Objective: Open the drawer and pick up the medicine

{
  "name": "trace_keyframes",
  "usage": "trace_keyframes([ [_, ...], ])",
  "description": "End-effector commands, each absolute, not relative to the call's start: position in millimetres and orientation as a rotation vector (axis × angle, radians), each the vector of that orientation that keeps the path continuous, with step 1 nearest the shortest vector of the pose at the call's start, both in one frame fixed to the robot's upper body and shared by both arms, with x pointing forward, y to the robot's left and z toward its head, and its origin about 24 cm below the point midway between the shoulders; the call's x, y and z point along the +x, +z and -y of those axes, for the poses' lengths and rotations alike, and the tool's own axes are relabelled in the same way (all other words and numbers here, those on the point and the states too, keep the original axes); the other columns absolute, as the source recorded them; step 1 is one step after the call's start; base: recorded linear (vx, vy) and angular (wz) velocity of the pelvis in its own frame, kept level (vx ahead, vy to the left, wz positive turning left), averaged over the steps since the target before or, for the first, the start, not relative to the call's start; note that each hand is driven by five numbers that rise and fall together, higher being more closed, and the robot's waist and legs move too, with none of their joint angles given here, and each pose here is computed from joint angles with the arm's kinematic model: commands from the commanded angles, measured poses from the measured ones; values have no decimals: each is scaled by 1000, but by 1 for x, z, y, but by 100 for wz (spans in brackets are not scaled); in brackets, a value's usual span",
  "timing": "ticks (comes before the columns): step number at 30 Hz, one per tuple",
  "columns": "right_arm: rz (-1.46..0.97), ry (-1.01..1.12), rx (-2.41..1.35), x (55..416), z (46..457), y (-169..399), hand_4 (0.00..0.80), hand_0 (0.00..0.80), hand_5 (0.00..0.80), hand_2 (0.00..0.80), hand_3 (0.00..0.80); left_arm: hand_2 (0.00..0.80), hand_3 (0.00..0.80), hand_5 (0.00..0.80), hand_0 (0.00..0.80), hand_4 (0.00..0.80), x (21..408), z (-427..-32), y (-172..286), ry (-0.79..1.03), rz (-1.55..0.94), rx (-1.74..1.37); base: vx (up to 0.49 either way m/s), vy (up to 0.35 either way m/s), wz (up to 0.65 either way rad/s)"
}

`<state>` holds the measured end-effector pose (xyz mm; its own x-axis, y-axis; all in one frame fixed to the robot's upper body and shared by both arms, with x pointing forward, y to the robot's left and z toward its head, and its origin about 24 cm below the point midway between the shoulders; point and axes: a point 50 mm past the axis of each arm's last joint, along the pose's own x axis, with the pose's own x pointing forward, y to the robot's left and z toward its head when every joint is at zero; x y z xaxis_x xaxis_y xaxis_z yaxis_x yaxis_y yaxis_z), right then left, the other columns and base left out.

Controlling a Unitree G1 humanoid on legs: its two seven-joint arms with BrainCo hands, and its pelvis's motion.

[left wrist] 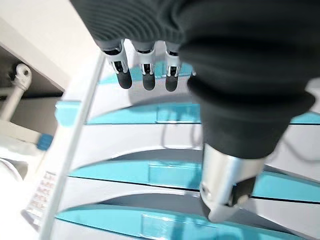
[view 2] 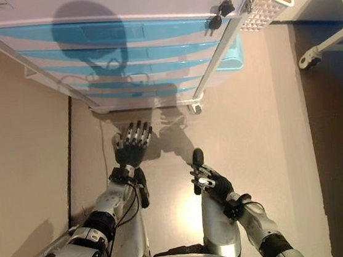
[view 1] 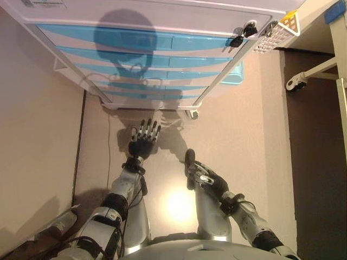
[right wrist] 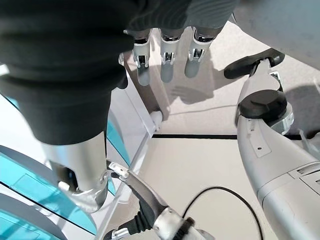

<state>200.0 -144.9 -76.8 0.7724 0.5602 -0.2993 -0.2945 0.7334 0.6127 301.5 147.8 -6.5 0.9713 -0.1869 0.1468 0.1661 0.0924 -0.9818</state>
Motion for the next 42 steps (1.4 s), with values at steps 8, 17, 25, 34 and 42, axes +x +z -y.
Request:
trace_keyframes([
  [8,-582,555,587,177,141,-83,0,0,0,0,0,0,0,0,0,0,334,-163,52,-366,259,-1506,23,-35,-1],
  [17,-576,576,576,178,143,-81,0,0,0,0,0,0,0,0,0,0,361,-179,106,-438,388,-1451,3,-7,1],
  [25,-569,583,568,175,147,-82,0,0,0,0,0,0,0,0,0,0,380,-192,148,-429,455,-1421,10,11,-2],
  [34,-562,598,569,171,149,-84,0,0,0,0,0,0,0,0,0,0,389,-206,177,-417,497,-1359,-7,-3,0],
  [42,-558,591,580,169,148,-85,0,0,0,0,0,800,800,800,800,800,388,-210,202,-497,611,-1301,-1,0,-1],
])
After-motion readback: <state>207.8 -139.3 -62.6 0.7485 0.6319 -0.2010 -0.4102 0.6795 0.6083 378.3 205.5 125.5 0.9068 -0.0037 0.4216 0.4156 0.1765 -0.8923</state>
